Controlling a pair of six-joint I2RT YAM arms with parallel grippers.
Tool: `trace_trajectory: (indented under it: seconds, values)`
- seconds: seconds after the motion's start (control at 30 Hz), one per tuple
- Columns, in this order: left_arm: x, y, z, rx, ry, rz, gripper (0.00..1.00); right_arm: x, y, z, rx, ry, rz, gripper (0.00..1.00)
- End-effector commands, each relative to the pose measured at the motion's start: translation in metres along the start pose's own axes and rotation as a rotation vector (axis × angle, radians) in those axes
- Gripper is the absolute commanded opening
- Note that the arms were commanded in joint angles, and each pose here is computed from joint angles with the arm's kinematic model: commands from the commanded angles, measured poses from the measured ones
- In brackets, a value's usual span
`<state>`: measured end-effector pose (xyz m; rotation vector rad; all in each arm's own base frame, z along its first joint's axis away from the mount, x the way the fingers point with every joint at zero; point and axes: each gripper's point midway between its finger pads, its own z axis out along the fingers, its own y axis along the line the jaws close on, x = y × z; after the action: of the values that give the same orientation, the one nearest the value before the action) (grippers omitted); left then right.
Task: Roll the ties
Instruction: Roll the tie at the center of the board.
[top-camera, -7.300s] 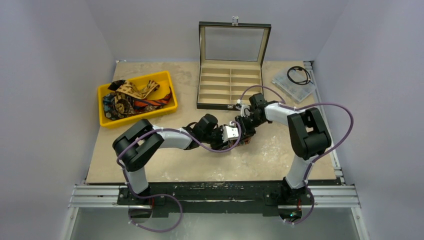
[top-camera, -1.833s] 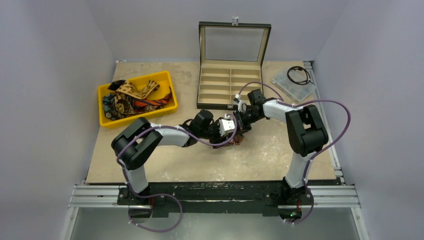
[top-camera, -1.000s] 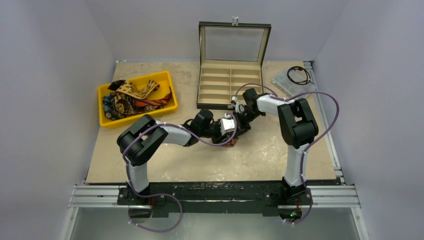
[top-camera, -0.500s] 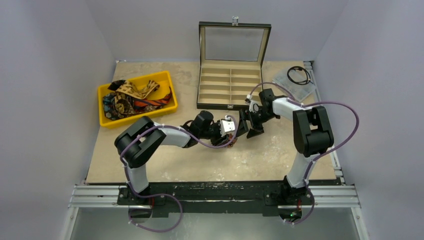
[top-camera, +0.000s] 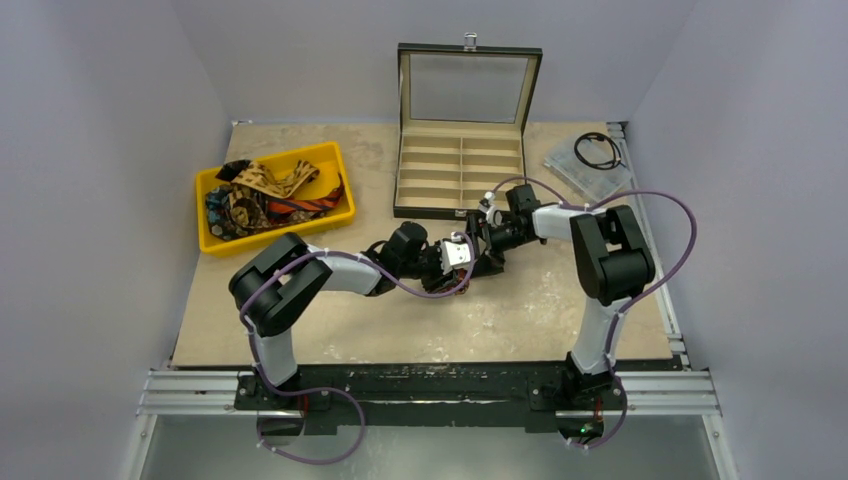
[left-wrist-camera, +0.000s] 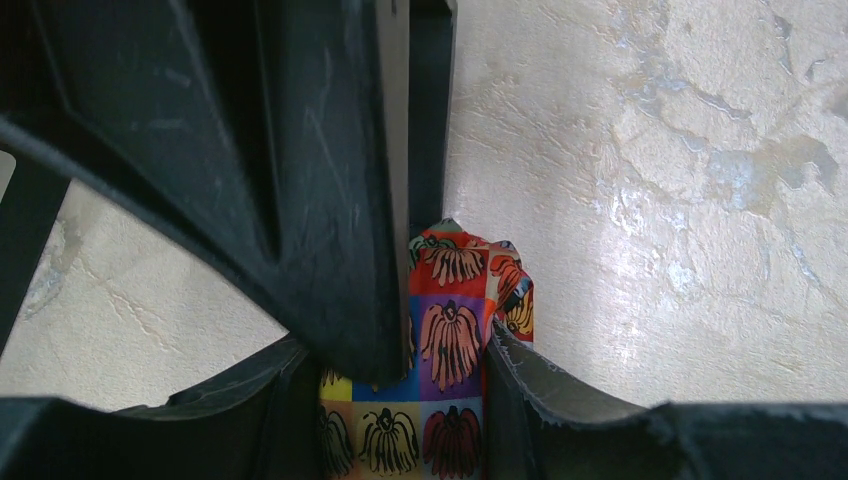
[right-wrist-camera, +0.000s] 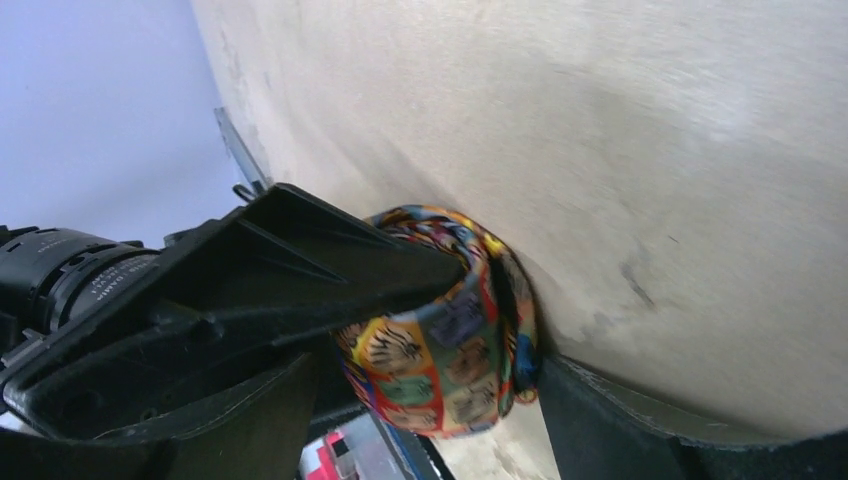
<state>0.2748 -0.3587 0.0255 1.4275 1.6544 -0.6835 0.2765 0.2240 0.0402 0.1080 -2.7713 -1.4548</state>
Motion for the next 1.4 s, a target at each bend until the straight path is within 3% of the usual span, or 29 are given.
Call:
trace_trajectory:
  seconds: [0.0,0.3,0.37,0.47,0.73,0.8,0.87,0.9,0.93,1.07,1.13,1.37]
  values:
    - [0.078,-0.031,-0.013,0.067,0.263,-0.080,0.06,-0.002,-0.008,0.024,0.009,-0.012,-0.044,0.79]
    - [0.078,-0.032,-0.013,0.068,0.266,-0.081,0.07,0.010,0.021,0.004,-0.065,-0.024,-0.112,0.65]
    - [0.078,-0.031,-0.013,0.068,0.264,-0.081,0.07,0.016,0.017,0.001,-0.050,-0.020,-0.098,0.67]
    - [0.078,-0.032,-0.012,0.074,0.260,-0.081,0.07,0.018,0.007,0.003,-0.027,-0.023,-0.074,0.78]
    - [0.076,-0.035,-0.014,0.083,0.248,-0.075,0.09,0.001,0.001,0.010,-0.037,-0.039,-0.043,0.44]
    - [0.075,-0.035,-0.014,0.086,0.243,-0.075,0.11,-0.003,0.000,0.009,-0.035,-0.047,-0.041,0.32]
    - [0.072,-0.037,-0.014,0.092,0.228,-0.071,0.14,-0.004,0.000,0.009,-0.033,-0.051,-0.048,0.13]
    - [0.070,-0.037,-0.014,0.093,0.219,-0.067,0.19,-0.004,-0.002,0.009,-0.026,-0.050,-0.052,0.02]
    - [0.067,-0.037,-0.014,0.094,0.204,-0.064,0.28,-0.004,-0.003,0.008,-0.016,-0.051,-0.054,0.00]
    - [0.041,-0.029,-0.019,0.064,0.074,-0.019,0.54,-0.001,-0.008,0.007,0.016,-0.048,-0.083,0.00]
    - [0.022,-0.026,-0.023,0.074,-0.002,-0.001,0.74,-0.001,-0.010,0.005,0.032,-0.053,-0.104,0.00]
    - [-0.009,-0.019,-0.019,0.097,-0.085,-0.005,0.98,0.003,-0.015,0.004,0.056,-0.055,-0.145,0.00]
